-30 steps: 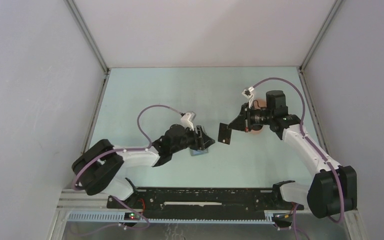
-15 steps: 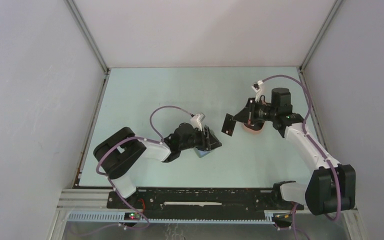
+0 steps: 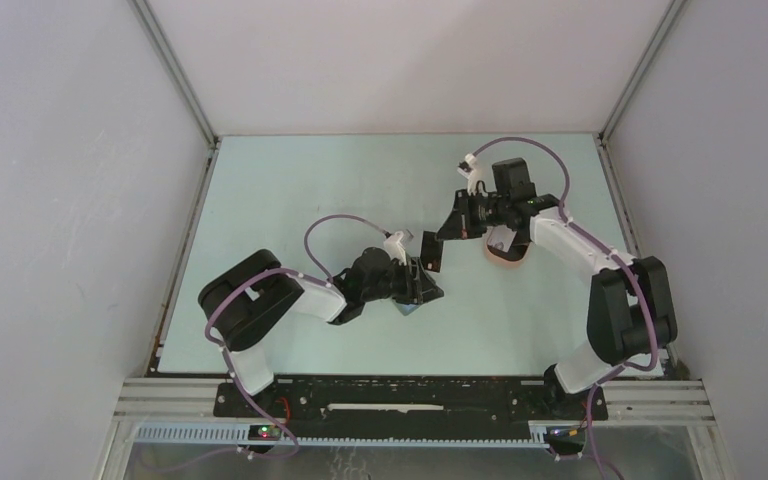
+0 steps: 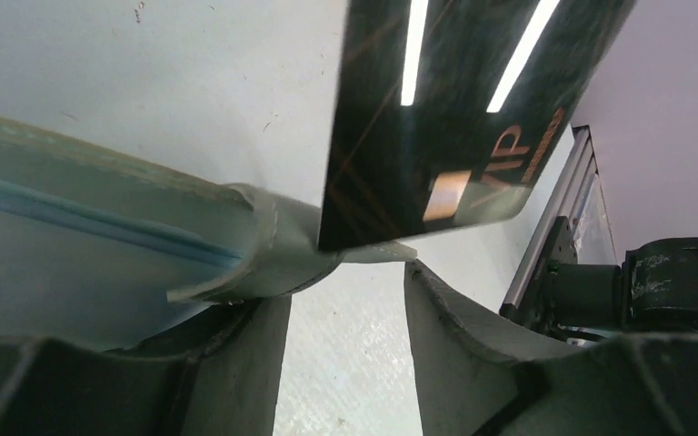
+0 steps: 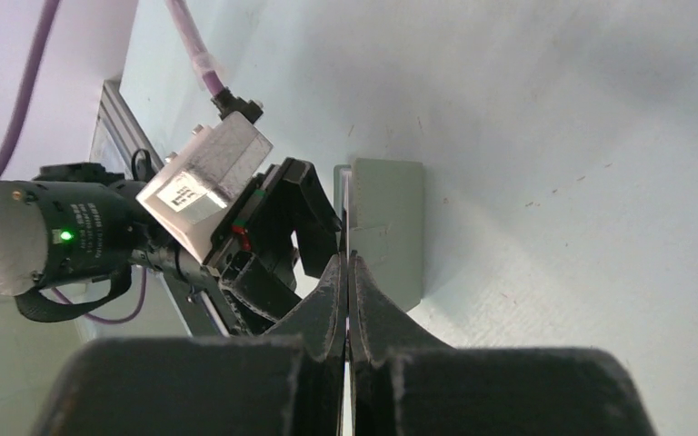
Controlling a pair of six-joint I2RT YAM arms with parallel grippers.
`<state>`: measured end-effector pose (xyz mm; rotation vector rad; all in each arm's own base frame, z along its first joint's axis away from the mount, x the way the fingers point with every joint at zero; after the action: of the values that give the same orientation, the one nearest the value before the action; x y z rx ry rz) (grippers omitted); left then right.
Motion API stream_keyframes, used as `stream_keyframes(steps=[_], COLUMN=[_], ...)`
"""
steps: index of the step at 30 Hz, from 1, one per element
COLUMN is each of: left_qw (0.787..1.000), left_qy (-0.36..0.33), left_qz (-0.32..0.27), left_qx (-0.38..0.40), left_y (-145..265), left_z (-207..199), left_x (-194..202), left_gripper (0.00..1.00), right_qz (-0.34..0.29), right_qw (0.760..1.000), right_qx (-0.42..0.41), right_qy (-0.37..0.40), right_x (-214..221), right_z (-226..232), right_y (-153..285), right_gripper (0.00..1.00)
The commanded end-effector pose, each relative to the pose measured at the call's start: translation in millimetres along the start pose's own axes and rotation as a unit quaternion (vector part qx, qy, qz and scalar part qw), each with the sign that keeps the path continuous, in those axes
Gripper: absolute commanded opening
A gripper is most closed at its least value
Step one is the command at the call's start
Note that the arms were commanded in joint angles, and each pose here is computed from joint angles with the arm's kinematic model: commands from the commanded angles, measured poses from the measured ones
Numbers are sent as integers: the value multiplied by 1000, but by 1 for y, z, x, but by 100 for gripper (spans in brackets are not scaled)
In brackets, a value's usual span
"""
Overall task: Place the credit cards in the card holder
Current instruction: Insert the credit card into the card holder.
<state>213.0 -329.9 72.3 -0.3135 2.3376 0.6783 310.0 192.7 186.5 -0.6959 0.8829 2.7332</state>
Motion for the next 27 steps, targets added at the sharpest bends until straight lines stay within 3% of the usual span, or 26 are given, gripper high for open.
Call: stream_keyframes(steps=[1, 10, 20, 27], left_qw=[999, 999, 997, 996], left_qy=[-16, -22, -21, -2], left_qz=[-25, -32, -76, -79], left_qx=[25, 29, -7, -33], left_y=[-6, 3, 57, 61], left_z=[-10, -11, -4, 6], left_x=[-20, -25, -28, -27], left_gripper=[54, 54, 62, 61], right_qz=[22, 11, 37, 49], right_qw=[999, 990, 991, 992], right_qx=[11, 132, 122, 108], right_qy=[25, 55, 49, 44], right_x=[1, -4, 4, 9], right_z=[-1, -26, -32, -31], right_y=[-5, -6, -12, -15], right_gripper=[0, 0, 0, 0])
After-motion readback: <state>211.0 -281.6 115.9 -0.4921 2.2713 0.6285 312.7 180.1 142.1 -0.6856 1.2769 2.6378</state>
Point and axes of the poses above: each gripper's point midway between its finger pads, its own y axis back along the fingers, its own z axis along the line the jaws close on, x = y × z, the point moved 5 cm from there along y, back along the fingers, and after that the axes turned 8 degrees about -y, right-handed, at the moved point
